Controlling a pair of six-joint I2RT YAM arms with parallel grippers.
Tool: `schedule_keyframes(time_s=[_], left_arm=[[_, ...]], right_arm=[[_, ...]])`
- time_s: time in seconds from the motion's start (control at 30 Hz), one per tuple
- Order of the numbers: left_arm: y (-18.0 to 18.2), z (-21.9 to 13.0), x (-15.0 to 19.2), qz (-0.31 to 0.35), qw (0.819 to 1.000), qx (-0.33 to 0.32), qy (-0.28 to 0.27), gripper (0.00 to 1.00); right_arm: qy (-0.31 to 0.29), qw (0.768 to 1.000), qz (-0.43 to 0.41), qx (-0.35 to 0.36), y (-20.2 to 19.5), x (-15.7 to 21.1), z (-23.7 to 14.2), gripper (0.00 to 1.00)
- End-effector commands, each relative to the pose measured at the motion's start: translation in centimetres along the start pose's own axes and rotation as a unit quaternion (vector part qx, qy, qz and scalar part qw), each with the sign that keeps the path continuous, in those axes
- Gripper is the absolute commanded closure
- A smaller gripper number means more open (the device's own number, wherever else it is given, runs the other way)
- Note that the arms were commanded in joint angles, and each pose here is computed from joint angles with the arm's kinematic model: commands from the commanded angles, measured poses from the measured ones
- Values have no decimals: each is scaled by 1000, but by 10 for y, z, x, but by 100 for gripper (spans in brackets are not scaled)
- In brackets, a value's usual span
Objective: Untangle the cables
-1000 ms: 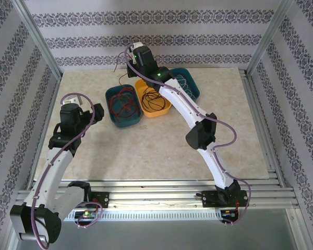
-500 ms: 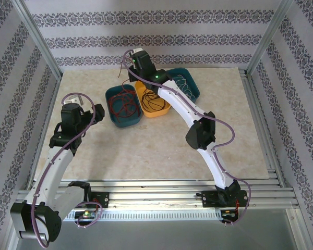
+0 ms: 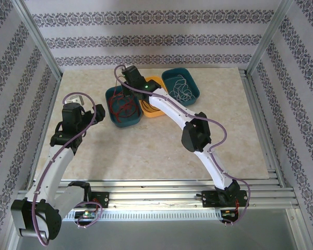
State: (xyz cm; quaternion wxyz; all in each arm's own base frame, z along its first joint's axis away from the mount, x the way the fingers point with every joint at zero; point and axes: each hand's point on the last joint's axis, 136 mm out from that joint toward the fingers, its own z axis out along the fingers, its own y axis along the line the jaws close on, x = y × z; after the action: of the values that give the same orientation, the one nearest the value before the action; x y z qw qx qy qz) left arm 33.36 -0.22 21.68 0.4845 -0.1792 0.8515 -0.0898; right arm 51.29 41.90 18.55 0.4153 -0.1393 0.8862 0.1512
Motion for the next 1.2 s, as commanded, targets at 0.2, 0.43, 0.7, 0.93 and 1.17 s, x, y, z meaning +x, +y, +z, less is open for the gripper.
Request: schedule_keyframes(time_s=[0.2, 0.43, 0.7, 0.93, 1.17], left_arm=[[-3, 0, 1, -3, 1000, 8, -2, 1], [-3, 2, 2, -4, 1000, 9, 1, 1], [-4, 2, 3, -4, 1000, 10, 2, 1], [-4, 2, 4, -7, 1000, 12, 5, 1], [-5, 2, 4, -11, 1000, 16, 4, 1]], right_arm=[[46, 998, 34, 4, -3, 39, 21, 94], [78, 996, 39, 2, -4, 63, 36, 91], [102, 994, 39, -12, 1, 81, 46, 90], [108, 993, 29, -22, 5, 80, 43, 79], [75, 997, 16, -12, 3, 45, 13, 66]])
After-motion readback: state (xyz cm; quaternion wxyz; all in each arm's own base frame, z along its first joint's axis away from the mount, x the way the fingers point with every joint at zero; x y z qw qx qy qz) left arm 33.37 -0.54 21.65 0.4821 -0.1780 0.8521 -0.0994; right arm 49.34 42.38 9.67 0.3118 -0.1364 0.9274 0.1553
